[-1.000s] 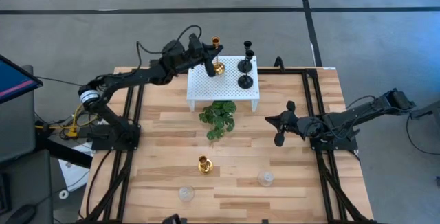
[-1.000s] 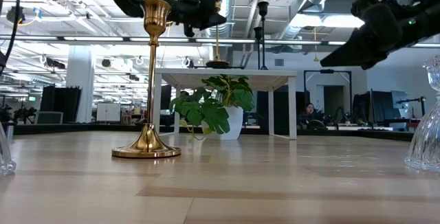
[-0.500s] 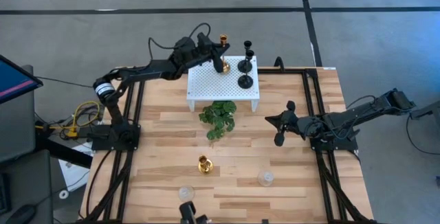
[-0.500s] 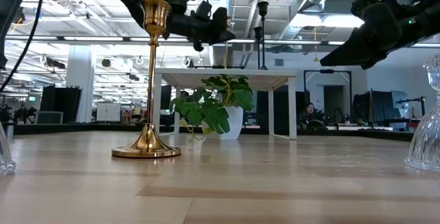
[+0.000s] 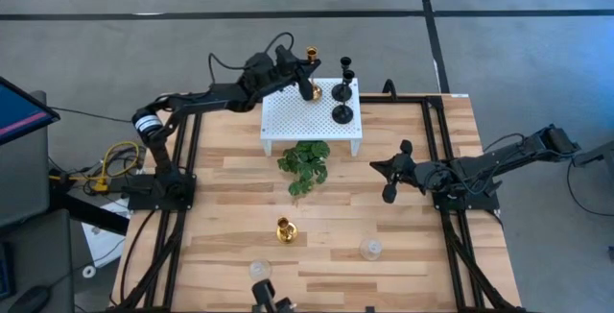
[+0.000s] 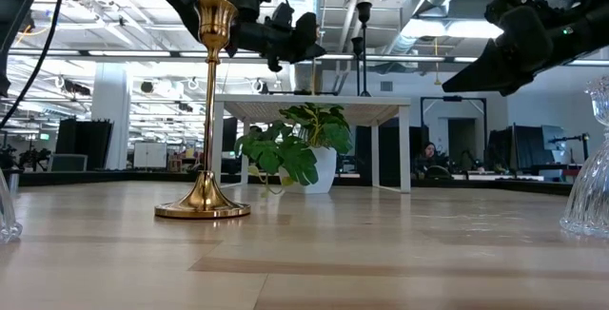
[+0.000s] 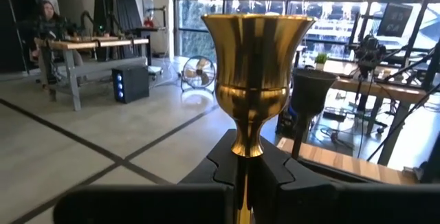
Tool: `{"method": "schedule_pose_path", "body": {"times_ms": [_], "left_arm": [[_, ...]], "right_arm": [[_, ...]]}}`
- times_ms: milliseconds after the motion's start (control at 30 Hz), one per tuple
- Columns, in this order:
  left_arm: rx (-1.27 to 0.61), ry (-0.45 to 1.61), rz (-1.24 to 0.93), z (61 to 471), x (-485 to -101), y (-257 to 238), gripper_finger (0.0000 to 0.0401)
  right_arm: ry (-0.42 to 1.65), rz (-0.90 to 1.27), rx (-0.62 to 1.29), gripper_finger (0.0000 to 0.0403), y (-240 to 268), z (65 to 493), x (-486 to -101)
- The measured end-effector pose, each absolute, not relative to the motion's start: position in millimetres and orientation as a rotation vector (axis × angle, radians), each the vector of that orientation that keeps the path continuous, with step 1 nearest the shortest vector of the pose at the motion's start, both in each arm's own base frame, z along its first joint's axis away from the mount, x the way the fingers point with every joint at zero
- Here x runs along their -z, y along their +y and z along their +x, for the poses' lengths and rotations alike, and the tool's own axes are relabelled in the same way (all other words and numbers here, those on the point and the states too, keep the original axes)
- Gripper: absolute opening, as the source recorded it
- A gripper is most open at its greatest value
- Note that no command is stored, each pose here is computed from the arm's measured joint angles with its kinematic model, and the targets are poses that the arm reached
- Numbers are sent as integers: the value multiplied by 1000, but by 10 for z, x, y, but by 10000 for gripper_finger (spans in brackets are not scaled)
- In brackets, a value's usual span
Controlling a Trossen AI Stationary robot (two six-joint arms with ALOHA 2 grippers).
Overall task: Pick & Place candle stick holders
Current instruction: Put the left gold candle holder on the shelf, then put the gold candle holder on the shelf aligned with the other gold candle holder
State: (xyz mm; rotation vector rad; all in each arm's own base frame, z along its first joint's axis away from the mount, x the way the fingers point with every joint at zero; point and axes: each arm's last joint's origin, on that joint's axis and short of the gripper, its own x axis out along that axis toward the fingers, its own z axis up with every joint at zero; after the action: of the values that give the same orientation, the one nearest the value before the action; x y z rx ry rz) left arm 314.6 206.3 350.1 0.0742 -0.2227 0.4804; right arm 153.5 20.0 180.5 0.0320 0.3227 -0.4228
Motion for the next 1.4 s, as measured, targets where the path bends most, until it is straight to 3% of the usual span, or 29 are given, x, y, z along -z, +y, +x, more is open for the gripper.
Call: {"method": "schedule_pose_path", "body": {"times_ms": [400, 867, 1400], "left_arm": [[-488, -220, 73, 3191, -3432, 2097, 15], [-484, -221, 50, 3192, -3428, 2090, 90], [-490, -188, 42, 3187, -3398, 2106, 206]], "right_arm": [[326, 26, 422, 0, 199, 1535, -1804], [327, 25, 418, 0, 200, 1535, -1803], [331, 23, 419, 0, 199, 1533, -1799]]}}
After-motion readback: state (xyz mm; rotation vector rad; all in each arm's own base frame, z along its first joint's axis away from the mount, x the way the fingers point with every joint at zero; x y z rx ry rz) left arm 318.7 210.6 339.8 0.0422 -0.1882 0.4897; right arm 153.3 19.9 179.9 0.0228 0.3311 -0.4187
